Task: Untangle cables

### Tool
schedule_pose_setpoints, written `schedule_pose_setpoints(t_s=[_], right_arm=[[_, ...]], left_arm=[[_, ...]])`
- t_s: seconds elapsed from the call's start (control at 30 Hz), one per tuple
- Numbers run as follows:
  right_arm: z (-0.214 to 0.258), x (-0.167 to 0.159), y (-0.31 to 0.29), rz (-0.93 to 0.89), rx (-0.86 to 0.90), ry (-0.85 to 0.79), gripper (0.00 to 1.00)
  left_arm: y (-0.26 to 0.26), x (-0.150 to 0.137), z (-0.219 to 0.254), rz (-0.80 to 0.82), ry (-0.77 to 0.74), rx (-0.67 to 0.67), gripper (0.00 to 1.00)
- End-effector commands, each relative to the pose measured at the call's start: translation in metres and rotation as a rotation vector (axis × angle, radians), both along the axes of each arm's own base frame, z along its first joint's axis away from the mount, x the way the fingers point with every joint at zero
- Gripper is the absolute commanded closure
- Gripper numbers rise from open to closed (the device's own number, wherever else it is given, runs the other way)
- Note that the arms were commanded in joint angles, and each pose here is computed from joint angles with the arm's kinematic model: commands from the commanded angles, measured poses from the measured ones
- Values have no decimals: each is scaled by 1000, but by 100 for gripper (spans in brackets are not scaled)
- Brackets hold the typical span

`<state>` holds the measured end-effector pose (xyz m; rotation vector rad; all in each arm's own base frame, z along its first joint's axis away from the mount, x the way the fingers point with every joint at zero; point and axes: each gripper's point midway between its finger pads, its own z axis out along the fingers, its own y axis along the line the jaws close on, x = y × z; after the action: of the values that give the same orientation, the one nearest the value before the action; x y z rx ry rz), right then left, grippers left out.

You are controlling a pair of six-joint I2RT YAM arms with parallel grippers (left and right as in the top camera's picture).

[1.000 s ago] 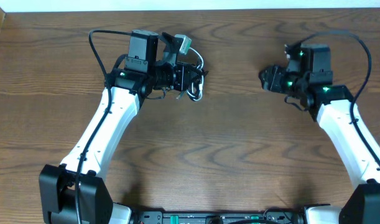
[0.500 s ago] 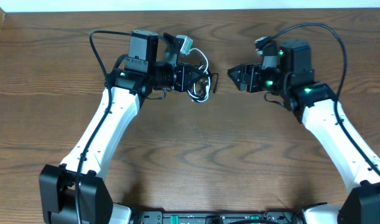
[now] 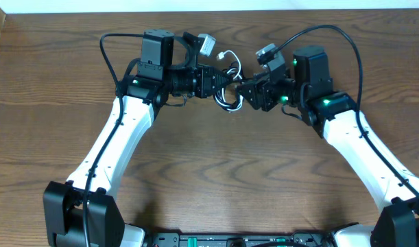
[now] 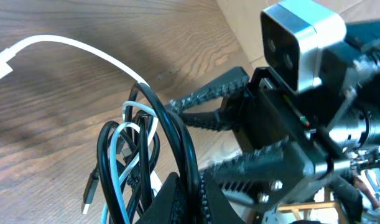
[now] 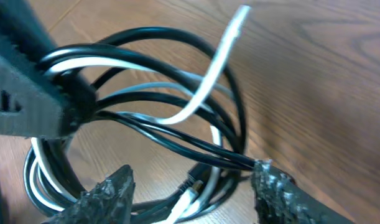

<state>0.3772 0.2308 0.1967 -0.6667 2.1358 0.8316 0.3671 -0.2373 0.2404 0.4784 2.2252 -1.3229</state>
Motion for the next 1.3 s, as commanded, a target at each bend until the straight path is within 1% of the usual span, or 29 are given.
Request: schedule_pose_setpoints(t_s=[0.0, 0.17, 0.3, 0.5, 0.73, 0.83, 0.9, 0.93, 1.03, 1.1, 1.27], right_arm=[[8, 0, 11, 75, -49, -113, 47], [3, 9, 8, 13, -135, -161, 53], [3, 6, 14, 57, -165, -208, 60], [3, 8, 16, 54, -170, -221, 61], [-19, 17, 18, 51, -189, -190, 62], [-24, 20, 20, 53, -188, -188, 70], [-23, 21, 21, 47, -181, -190, 72], [-22, 22, 21, 44, -176, -190, 74], [-18, 24, 22, 19, -148, -183, 87], [-16, 25, 23, 13, -139, -184, 99], [-8, 27, 19, -4, -128, -193, 99]], left_arm=[[-2, -8, 12, -12, 24, -42, 92], [-2, -8, 12, -2, 48, -49, 92], [-2, -8, 12, 4, 62, -52, 92], [-2, -8, 12, 4, 62, -52, 92], [-2, -8, 12, 4, 62, -52, 92], [-2, -8, 12, 4, 63, -52, 92], [-1, -8, 12, 5, 62, -52, 92], [-1, -8, 12, 5, 62, -52, 92], [-1, -8, 12, 5, 61, -51, 92], [-1, -7, 11, 8, 60, -49, 92], [1, -3, 8, 35, 53, -28, 92]])
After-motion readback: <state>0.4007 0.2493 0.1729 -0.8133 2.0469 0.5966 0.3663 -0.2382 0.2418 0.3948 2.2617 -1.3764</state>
